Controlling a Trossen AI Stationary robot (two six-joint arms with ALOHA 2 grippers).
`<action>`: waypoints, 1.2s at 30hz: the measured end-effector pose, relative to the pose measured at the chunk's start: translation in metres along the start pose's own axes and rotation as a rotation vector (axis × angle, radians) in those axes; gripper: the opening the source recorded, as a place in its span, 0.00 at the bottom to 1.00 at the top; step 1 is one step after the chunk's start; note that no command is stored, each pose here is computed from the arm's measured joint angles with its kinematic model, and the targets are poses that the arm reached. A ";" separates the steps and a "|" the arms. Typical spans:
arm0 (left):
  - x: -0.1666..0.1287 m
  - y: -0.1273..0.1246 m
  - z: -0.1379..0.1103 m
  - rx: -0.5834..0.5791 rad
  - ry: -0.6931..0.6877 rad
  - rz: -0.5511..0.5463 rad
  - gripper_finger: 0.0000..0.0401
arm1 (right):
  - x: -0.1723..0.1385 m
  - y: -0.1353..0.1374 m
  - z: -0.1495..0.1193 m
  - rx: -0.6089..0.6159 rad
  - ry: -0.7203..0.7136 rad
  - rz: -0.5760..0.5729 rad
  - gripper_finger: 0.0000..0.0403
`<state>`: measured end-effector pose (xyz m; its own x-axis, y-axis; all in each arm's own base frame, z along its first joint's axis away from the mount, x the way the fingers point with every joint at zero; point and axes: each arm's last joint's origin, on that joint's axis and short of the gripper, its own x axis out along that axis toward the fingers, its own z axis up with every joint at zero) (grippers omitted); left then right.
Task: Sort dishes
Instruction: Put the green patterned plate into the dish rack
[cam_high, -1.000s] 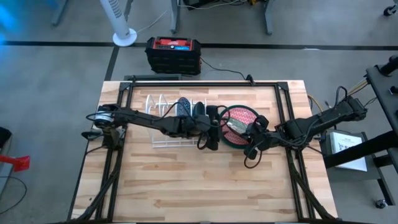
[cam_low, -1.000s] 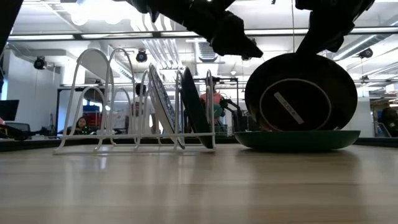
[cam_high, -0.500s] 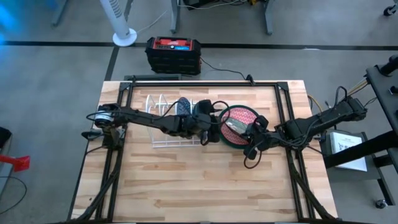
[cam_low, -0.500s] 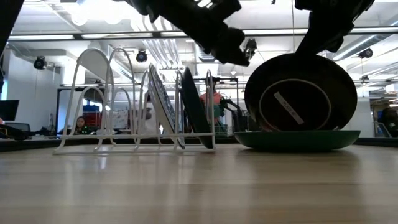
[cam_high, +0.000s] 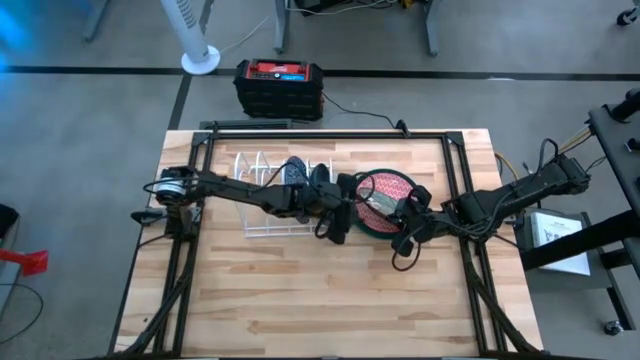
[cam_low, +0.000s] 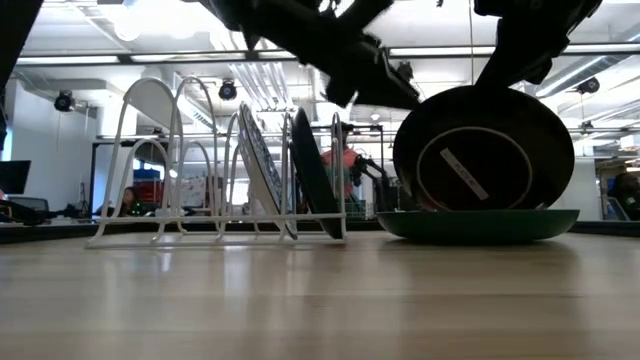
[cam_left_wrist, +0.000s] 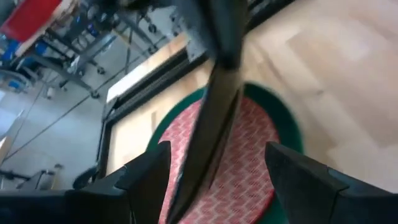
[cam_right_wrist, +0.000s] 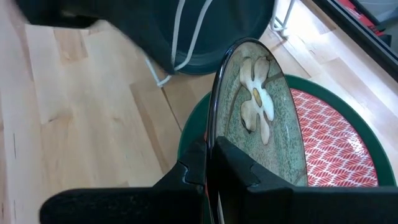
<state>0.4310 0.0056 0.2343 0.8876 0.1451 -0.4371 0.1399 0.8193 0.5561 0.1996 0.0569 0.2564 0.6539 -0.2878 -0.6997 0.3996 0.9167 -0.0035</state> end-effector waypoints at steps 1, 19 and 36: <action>0.005 0.001 -0.002 -0.003 0.003 0.006 0.62 | 0.000 0.000 0.000 0.000 -0.001 0.000 0.02; 0.076 -0.003 -0.011 0.063 0.225 -0.134 0.22 | 0.000 0.002 0.001 0.015 -0.004 0.033 0.06; 0.079 -0.002 -0.011 0.097 0.271 -0.157 0.09 | -0.010 -0.003 -0.003 -0.012 0.102 0.043 0.36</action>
<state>0.4960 0.0211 0.1912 0.7047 0.1741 -0.6879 0.3184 0.7887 0.5258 0.1902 0.0583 0.2617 0.6010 -0.2190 -0.7686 0.3646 0.9309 0.0199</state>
